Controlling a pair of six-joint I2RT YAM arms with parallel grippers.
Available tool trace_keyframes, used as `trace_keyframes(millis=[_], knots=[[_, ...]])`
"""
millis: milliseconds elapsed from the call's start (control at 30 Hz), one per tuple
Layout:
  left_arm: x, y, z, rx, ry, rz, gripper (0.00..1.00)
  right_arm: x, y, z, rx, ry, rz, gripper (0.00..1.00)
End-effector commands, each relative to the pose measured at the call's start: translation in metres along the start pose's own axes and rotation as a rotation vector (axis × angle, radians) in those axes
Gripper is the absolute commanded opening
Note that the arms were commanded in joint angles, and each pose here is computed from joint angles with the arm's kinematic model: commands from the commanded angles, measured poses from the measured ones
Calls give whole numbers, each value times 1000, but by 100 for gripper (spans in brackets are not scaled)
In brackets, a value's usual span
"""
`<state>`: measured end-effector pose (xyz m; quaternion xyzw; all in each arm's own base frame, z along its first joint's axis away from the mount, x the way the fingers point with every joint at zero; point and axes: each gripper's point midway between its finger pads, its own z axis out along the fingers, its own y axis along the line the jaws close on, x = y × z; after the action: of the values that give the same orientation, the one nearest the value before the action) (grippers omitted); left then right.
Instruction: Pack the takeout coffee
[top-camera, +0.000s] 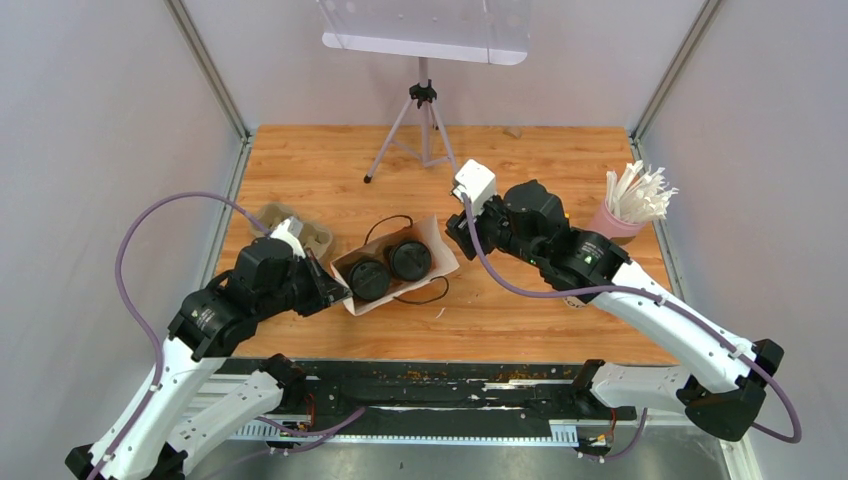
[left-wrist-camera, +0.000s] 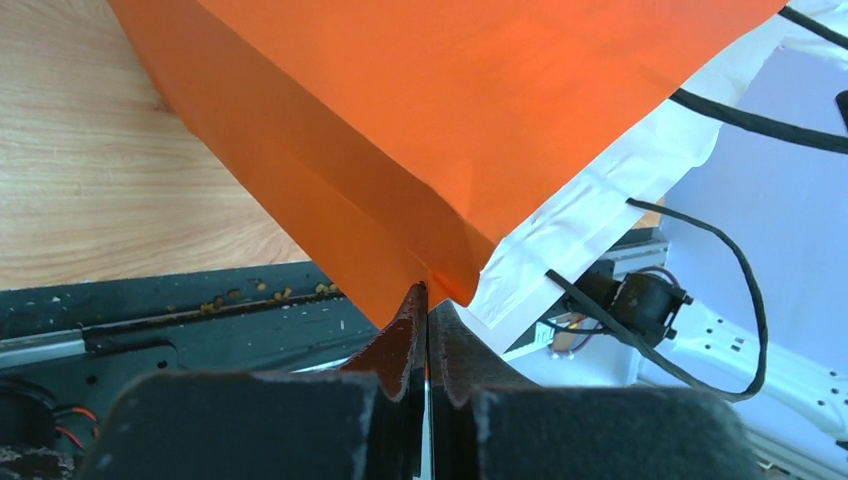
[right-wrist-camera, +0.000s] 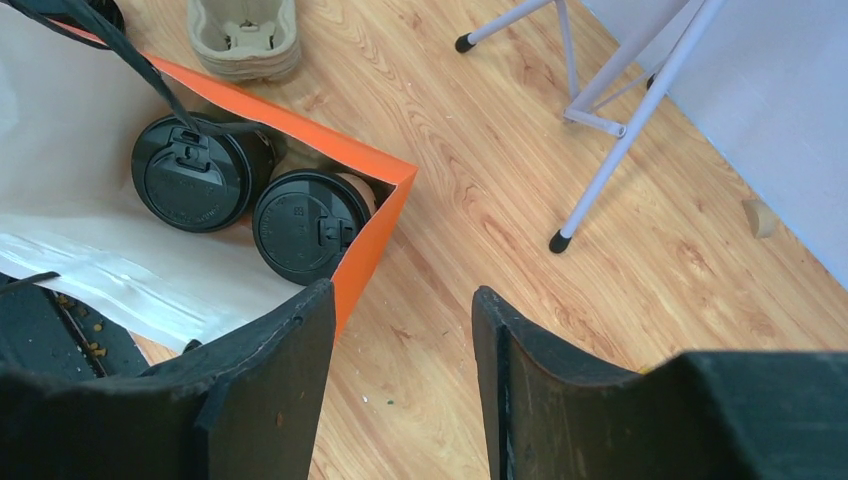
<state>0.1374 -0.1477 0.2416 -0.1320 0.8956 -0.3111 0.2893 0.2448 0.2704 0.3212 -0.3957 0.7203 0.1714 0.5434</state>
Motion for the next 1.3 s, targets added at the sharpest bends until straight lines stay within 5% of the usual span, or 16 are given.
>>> trace_keyframes(millis=[0,1267], knots=[[-9,-13,-10,26,-30,-71,0,-9,-8,-6,33,-44,30,53],[-13,0,-13,-25,-95,-282,3,-2,-12,-16,31,-48,69,54]])
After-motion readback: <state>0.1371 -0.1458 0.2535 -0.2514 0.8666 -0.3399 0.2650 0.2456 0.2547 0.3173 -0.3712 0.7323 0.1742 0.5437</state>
